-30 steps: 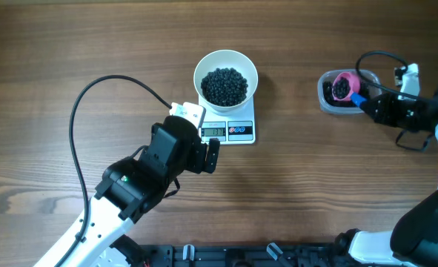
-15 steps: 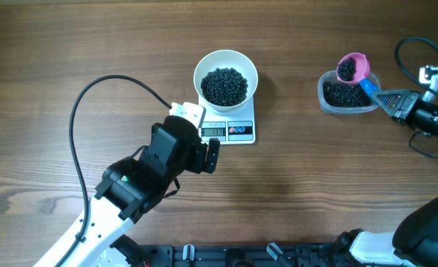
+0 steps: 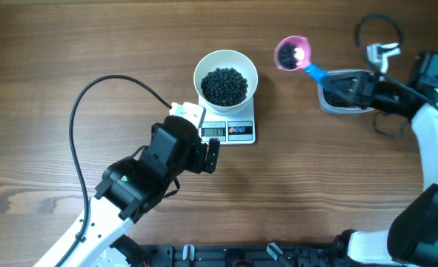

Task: Scoop item into bowl and weigh 150g on scale
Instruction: 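Scoop a small amount of beans and carry it over the bowl, then tilt the scoop slightly to trickle beans into the bowl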

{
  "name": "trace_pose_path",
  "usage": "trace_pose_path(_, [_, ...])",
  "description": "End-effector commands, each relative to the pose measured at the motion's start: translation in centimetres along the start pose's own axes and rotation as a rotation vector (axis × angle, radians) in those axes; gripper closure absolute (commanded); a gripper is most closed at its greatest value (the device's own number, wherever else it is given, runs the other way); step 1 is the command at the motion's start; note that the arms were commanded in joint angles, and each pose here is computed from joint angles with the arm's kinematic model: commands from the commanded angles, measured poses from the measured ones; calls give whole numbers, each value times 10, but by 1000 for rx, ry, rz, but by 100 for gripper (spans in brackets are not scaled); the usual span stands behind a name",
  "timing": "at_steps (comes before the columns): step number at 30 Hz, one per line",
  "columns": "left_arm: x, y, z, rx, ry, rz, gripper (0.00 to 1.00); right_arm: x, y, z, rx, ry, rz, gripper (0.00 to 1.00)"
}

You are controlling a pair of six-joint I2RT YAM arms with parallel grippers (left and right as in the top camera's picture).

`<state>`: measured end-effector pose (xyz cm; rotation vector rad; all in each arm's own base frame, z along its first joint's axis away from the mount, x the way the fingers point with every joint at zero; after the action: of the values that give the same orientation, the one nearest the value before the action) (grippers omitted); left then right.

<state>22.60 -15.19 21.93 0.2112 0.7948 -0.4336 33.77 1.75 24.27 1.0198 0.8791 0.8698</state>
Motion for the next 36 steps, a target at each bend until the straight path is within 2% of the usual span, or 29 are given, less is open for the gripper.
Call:
trace_pose_path(1, [-1, 0, 1, 12, -5, -3, 0, 31, 3, 2, 28, 46, -41, 96])
trace_pose_path(4, [-1, 0, 1, 12, -5, -3, 0, 60, 16, 5, -68, 75, -29, 96])
trace_pose_path(10, [-1, 0, 1, 12, -5, -3, 0, 110, 19, 2, -186, 42, -175, 96])
trace_pose_path(14, [-1, 0, 1, 12, -5, -3, 0, 134, 10, -3, -254, -6, -345, 96])
trace_pose_path(15, [-1, 0, 1, 12, -5, -3, 0, 141, 9, -7, -348, 8, -378, 96])
trace_pose_path(20, [-1, 0, 1, 12, -5, -3, 0, 152, 0, -13, -524, 10, -537, 96])
trace_pose_path(27, [-1, 0, 1, 12, -5, -3, 0, 159, -4, -32, -686, 132, -564, 96])
trace_pose_path(36, [-1, 0, 1, 12, -5, -3, 0, 158, -5, -33, -696, 140, -573, 96])
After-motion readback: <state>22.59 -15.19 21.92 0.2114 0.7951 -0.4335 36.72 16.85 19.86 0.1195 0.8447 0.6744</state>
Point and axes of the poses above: each gripper's point midway between its finger pads, its own x axis out along the fingers, its own y axis along the line the jaws close on, z = x × y, the point moved 5 cm from there along -x, back along the fingers, and after that the axes turned 10 degrees about x, right-handed, at the moved point
